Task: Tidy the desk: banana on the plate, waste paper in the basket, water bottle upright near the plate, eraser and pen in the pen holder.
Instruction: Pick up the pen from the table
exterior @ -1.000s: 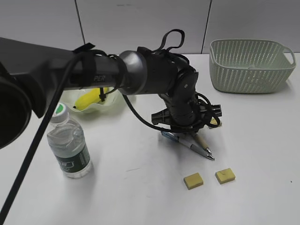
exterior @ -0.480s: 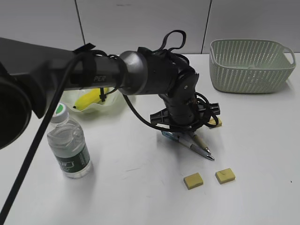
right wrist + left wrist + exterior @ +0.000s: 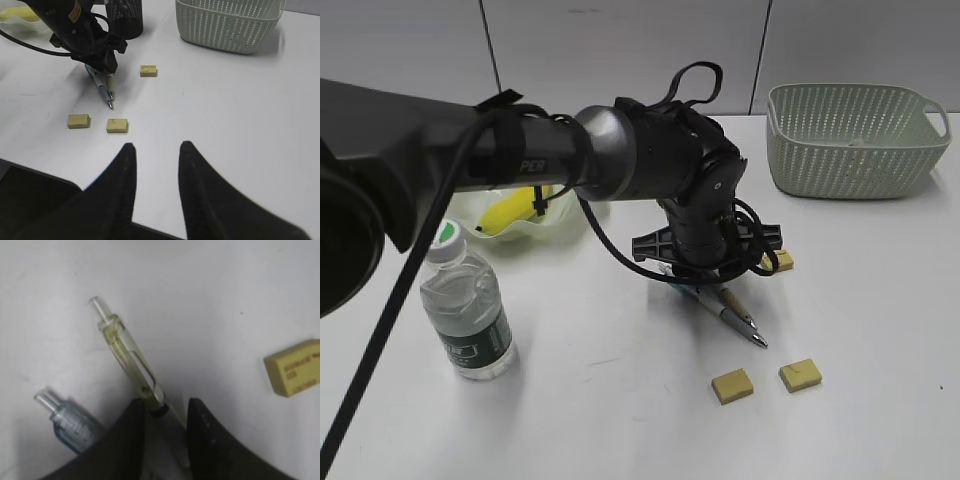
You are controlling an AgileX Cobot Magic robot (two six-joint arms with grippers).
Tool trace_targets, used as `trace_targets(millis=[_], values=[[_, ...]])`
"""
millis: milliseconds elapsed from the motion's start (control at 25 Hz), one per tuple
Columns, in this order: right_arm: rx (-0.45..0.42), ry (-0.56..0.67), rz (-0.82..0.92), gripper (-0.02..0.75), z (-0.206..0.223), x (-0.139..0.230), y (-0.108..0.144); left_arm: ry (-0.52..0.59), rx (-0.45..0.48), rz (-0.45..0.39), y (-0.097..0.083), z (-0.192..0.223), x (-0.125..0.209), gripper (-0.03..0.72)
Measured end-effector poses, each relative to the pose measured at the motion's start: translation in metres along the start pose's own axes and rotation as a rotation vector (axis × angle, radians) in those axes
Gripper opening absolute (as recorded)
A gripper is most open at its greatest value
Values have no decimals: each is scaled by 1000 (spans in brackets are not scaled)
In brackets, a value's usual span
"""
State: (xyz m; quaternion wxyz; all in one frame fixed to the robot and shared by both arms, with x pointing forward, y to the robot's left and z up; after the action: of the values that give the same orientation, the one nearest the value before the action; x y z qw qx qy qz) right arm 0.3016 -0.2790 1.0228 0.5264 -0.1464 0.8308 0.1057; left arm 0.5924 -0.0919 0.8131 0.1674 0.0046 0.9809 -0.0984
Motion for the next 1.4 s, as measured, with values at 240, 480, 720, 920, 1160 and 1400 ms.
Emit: trace_targets(millis=[240, 480, 720, 920, 1160, 1400], values=[[0, 0, 0, 241, 0, 0, 0, -2, -31, 73, 5, -1, 0, 210], [0, 0, 0, 241, 0, 0, 0, 18, -74, 123, 12, -3, 2, 210], [0, 0, 0, 238, 0, 0, 0, 31, -91, 122, 15, -4, 4, 210], [0, 0, 0, 238, 0, 0, 0, 28, -69, 54, 13, -3, 2, 208], [0, 0, 0, 237, 0, 0, 0, 30, -72, 49, 14, -3, 3, 203], [0, 0, 0, 237, 0, 0, 0, 33, -77, 47, 15, -3, 3, 87]])
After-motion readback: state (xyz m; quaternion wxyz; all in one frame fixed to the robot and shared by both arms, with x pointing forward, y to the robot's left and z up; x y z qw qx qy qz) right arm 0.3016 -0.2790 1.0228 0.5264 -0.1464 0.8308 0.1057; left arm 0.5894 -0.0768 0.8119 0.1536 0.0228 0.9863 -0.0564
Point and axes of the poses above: a point on each arm's last joint axis where the gripper is mounted, z pointing out along that axis toward the gripper, y along the wrist's bending axis when the last joint is at zero, x = y × z, the point moved 8 cm from there along z, pointing out along that axis toward the gripper
